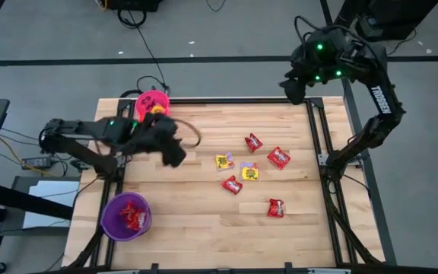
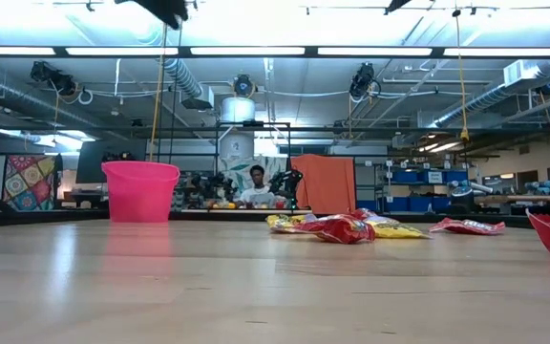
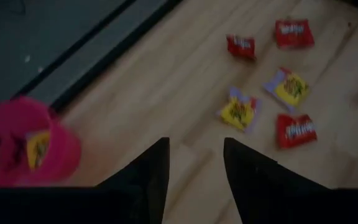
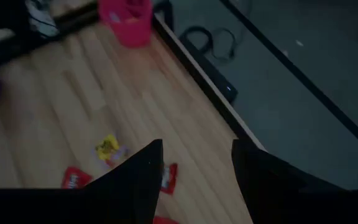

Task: Sort candy by brand, put in halloween buckets
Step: Put the red candy into the violet bucket

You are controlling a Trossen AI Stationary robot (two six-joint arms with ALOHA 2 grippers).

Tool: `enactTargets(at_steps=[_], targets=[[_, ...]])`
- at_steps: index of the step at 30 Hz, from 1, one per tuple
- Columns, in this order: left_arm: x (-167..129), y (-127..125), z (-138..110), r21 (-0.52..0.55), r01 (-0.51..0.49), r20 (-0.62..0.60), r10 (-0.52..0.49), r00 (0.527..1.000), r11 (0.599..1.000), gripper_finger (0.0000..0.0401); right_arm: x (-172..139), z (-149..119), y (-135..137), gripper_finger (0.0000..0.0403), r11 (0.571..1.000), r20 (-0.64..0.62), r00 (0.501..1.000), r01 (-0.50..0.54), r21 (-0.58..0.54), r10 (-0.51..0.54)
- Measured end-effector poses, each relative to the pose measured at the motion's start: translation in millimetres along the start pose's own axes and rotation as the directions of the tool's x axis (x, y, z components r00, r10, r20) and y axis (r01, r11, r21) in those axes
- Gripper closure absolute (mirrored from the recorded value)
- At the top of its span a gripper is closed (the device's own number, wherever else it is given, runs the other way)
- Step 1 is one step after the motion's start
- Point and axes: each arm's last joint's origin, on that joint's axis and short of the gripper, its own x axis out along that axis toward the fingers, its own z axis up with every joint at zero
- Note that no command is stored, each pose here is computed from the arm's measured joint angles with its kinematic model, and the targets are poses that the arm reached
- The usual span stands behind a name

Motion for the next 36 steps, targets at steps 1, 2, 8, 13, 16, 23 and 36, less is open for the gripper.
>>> enactTargets(at_steps=[1, 2, 8, 13, 16, 23, 36], targets=[[5.6, 1.4, 5.8, 0.009, 0.008, 0.007, -0.009, 1.0, 1.0, 0.0243, 3.0, -0.5, 0.6, 0.0199, 1.0, -0.012, 1.0, -0.003, 0.0, 0.003], [12.4, 2.9, 11.5, 0.014, 0.013, 0.008, -0.013, 1.0, 1.0, 0.0243, 6.6, -1.1, 1.9, 0.0199, 1.0, -0.027, 1.0, -0.01, -0.003, 0.01], [66.1, 7.7, 31.8, 0.061, -0.01, -0.078, 0.015, 0.997, 0.998, 0.0243, 47.0, -6.0, 5.2, 0.0199, 1.0, -0.132, 0.991, -0.028, -0.012, 0.026], [104.7, 5.5, 37.4, 0.078, 0.009, -0.155, 0.004, 0.988, 0.997, 0.0243, 105.7, -14.7, 7.0, 0.0199, 0.995, -0.175, 0.979, -0.104, -0.003, 0.102], [114.7, 4.6, 40.2, 0.062, 0.027, -0.159, -0.017, 0.987, 0.998, 0.0243, 145.9, -31.7, 5.8, 0.0199, 0.994, -0.229, 0.967, -0.112, 0.0, 0.109], [116.7, 3.2, 45.4, 0.038, 0.045, -0.115, -0.041, 0.993, 0.998, 0.0243, 226.4, -91.8, -5.9, 0.0199, 0.99, -0.313, 0.94, -0.116, 0.086, 0.137], [129.7, 10.1, 55.7, -0.024, 0.07, -0.077, -0.071, 0.994, 0.997, 0.0243, 283.1, -158.8, -6.5, 0.0199, 0.969, -0.238, 0.957, -0.11, 0.223, 0.164]])
